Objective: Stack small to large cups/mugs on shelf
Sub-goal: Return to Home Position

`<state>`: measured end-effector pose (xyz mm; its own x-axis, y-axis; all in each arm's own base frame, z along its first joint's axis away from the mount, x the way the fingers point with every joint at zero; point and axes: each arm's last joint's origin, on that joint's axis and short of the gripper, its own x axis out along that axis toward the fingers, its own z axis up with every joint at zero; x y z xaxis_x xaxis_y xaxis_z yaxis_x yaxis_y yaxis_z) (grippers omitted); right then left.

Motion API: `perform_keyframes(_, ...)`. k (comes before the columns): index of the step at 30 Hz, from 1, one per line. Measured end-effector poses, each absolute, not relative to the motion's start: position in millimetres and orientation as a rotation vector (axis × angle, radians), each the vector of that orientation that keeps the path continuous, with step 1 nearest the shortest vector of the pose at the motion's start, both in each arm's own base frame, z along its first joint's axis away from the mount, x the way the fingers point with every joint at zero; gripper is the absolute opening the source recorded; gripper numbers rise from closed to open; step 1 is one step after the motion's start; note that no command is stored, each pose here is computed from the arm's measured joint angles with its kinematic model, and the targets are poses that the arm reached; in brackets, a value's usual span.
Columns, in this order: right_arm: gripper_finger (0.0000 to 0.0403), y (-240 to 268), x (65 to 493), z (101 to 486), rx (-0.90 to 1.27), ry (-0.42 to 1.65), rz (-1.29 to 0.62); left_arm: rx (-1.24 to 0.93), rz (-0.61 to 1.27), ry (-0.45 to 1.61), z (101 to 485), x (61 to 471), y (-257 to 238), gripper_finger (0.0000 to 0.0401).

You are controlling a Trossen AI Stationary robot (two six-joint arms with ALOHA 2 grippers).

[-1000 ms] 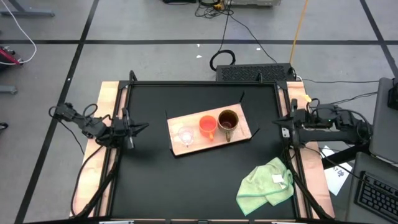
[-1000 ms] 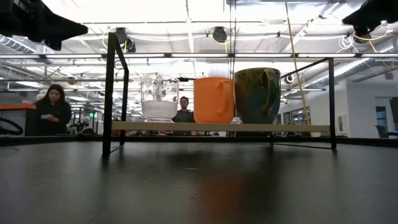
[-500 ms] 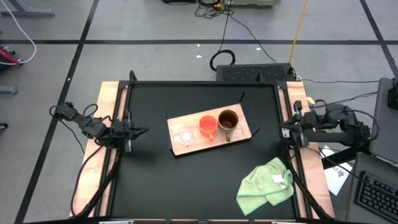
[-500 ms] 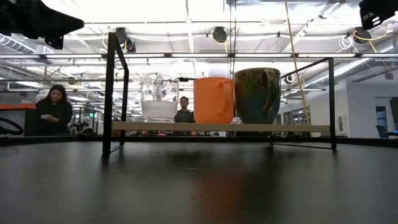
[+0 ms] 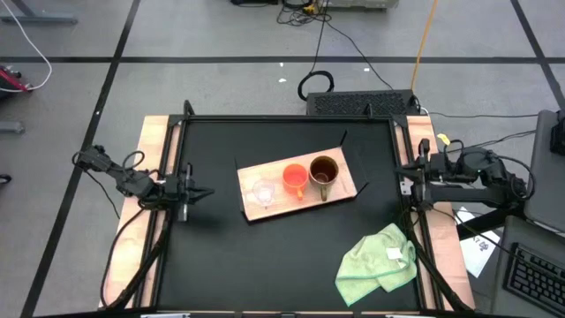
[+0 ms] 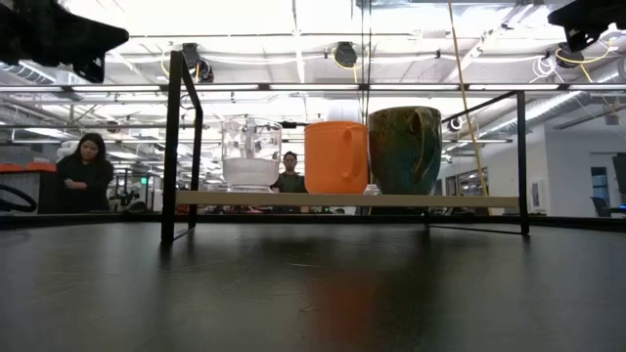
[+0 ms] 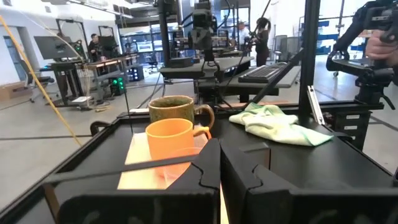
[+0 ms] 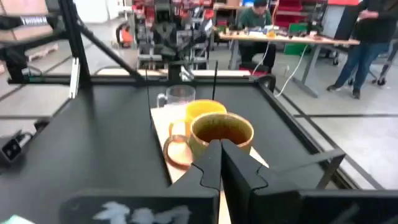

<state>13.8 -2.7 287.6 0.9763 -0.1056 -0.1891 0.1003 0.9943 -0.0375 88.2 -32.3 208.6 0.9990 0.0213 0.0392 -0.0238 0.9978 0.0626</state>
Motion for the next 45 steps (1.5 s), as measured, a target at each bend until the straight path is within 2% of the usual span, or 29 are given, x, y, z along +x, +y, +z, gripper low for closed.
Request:
perform_keyframes(4, 0.0000, -4.6, 13.6, 288.9, -0.004, 0.178, -0.180, 0.056, 0.022, -0.053, 200.1, 90.5, -33.6, 0.0001)
perform_keyframes(7, 0.0000, -5.7, 14.9, 300.5, -0.002, 0.035, -0.219, 0.059, 0.019, -0.054, 199.2, 90.7, -33.9, 0.0001)
perform_keyframes(9, 0.0000, -5.1, 15.9, 301.6, -0.006, 0.010, -0.196, 0.043, 0.019, -0.071, 201.0, 90.6, -33.8, 0.0002)
perform_keyframes(19, 0.0000, -5.8, 67.9, 244.9, 0.089, -0.070, -0.142, 0.039, -0.009, -0.083, 202.2, 90.5, -34.6, 0.0001)
perform_keyframes(25, 0.0000, -5.7, 84.5, 215.0, 0.081, -0.100, -0.111, 0.075, -0.009, -0.035, 197.0, 90.8, -34.7, 0.0001)
perform_keyframes(28, 0.0000, -4.3, 88.4, 206.7, 0.060, -0.117, -0.060, 0.078, -0.011, -0.011, 193.8, 91.0, -34.8, 0.0001)
perform_keyframes(39, 0.0000, -4.5, 95.4, 181.9, -0.004, -0.072, -0.062, 0.077, -0.029, 0.021, 165.5, 94.9, -37.5, 0.0001)
perform_keyframes(45, 0.0000, -3.1, 96.0, 185.0, -0.020, -0.180, -0.012, 0.120, -0.029, 0.018, 165.8, 95.0, -37.5, 0.0001)
